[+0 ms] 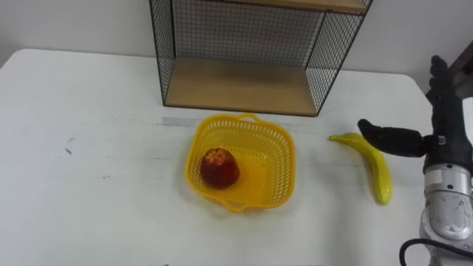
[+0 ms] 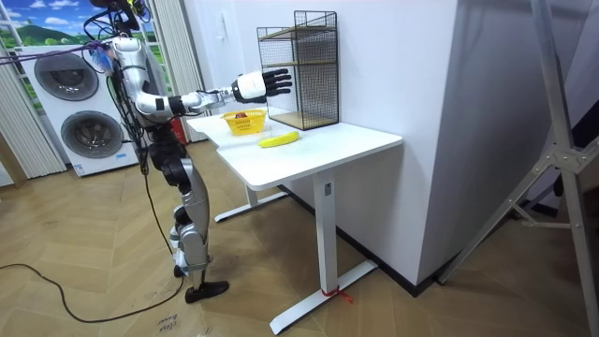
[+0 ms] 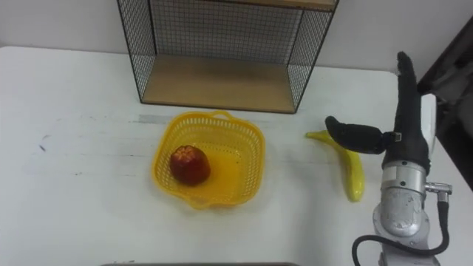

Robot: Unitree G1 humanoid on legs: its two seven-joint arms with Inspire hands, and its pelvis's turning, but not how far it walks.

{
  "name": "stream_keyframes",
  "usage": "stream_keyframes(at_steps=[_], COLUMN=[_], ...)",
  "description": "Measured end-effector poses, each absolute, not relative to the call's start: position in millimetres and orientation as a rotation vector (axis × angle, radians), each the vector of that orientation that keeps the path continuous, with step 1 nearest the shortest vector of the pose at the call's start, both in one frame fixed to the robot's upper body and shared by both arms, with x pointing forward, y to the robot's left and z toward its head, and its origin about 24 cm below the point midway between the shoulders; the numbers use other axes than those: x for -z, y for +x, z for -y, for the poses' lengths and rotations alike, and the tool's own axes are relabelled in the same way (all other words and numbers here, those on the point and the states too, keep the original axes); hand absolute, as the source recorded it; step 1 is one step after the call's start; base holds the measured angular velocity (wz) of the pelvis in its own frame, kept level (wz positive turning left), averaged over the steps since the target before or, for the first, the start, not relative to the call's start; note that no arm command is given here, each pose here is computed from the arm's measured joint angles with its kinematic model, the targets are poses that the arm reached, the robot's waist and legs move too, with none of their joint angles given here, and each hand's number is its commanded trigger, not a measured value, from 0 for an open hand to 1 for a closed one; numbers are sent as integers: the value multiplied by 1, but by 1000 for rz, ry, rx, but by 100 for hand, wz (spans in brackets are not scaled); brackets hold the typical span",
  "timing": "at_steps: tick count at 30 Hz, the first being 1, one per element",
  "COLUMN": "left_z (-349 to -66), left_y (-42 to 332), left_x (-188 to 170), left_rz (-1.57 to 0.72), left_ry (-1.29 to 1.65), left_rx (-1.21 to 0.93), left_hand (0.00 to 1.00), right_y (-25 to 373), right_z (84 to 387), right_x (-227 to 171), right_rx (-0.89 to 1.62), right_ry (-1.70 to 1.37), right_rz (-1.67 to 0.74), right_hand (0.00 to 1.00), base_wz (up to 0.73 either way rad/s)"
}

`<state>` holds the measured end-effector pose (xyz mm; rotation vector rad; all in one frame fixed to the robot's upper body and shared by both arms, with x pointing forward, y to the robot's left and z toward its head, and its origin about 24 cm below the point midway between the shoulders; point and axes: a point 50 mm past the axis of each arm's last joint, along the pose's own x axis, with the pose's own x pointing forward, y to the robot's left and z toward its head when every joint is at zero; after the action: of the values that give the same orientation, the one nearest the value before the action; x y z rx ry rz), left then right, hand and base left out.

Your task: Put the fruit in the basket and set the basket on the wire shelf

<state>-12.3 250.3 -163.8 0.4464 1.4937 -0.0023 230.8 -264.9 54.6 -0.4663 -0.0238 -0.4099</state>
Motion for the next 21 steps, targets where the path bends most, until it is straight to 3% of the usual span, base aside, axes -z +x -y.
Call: stream_keyframes(at_steps=[7,21], left_z=[-252,-256], left_y=[-9,-8], left_x=[163,159], left_rz=[-1491,-1471], left_ry=[454,451], left_rx=[-5,-36], left_hand=[0,0], right_y=[239,247], right_z=[282,285], right_x=[-45,-27], right_rx=[443,377], right_ry=[-523,-511], right_rz=[-58,-190], right_hand=[0,0], base_wz=[0,0])
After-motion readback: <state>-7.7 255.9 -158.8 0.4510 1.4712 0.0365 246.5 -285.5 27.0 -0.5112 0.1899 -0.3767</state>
